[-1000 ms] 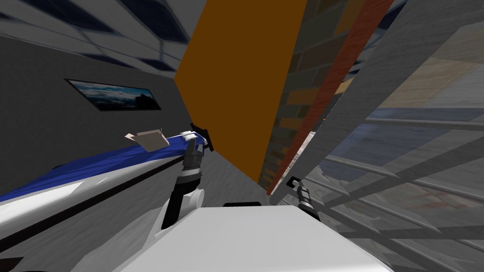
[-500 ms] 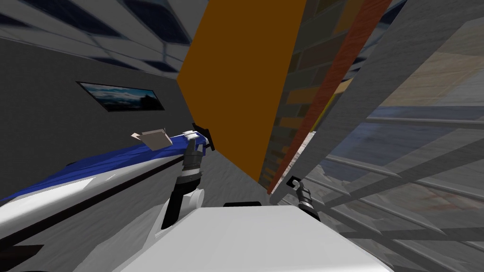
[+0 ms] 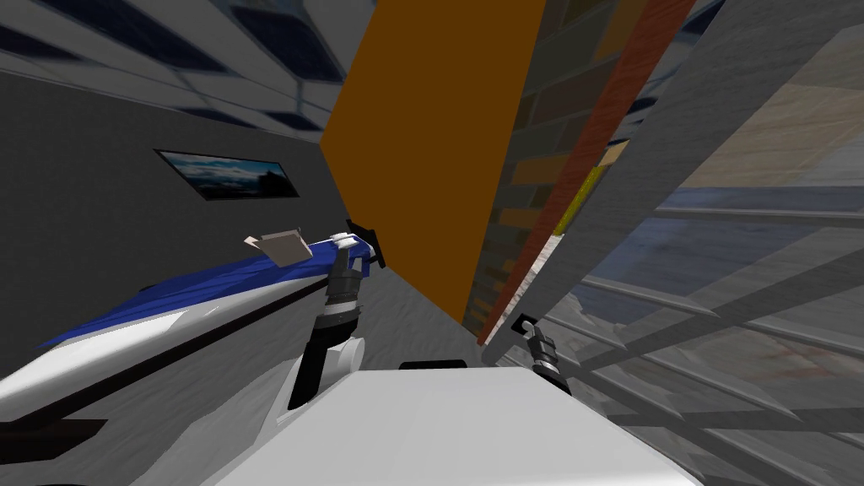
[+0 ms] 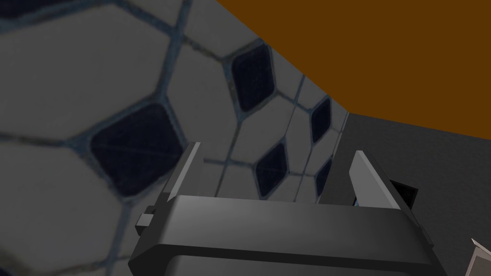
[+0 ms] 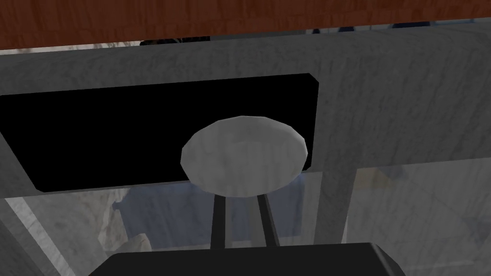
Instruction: Pull the door open
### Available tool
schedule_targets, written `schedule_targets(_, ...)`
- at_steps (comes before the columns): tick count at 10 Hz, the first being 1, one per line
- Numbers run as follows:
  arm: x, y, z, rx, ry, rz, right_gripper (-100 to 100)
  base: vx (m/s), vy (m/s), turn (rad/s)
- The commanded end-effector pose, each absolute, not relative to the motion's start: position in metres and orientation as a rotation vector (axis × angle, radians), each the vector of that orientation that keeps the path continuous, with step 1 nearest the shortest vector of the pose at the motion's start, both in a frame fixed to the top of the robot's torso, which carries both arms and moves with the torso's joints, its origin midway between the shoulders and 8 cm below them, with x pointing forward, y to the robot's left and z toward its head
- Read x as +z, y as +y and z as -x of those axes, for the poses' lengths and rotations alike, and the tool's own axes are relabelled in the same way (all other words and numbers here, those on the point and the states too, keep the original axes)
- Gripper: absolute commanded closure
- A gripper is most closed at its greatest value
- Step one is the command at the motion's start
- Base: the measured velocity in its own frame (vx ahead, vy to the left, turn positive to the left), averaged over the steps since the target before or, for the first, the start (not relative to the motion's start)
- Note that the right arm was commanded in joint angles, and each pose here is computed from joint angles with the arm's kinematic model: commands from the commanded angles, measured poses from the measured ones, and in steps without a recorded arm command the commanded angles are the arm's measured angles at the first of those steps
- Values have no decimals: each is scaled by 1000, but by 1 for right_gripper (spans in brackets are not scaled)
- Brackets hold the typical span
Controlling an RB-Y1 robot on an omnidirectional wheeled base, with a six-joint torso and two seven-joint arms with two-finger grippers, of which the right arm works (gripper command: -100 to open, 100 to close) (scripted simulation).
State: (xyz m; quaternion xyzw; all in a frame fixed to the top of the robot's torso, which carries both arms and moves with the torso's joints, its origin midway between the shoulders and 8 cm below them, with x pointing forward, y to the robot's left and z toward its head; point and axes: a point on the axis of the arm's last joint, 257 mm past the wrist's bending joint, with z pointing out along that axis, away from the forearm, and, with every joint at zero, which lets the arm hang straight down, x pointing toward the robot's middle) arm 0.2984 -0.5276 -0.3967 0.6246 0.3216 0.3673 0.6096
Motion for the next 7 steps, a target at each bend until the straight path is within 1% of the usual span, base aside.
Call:
schedule_targets(1,-393,-520,-307,900,715,-1452,100,-37,-3,13)
schedule_targets(2,-397,-525,-302,911,683,-1478,-100,-46,-13,-1)
schedule_targets(4,-396,-521,-305,964,630,-1508,-100,-52,-20,13)
schedule_targets(7,-396,-516,-308,1033,558,-1546,-100,-54,13,34)
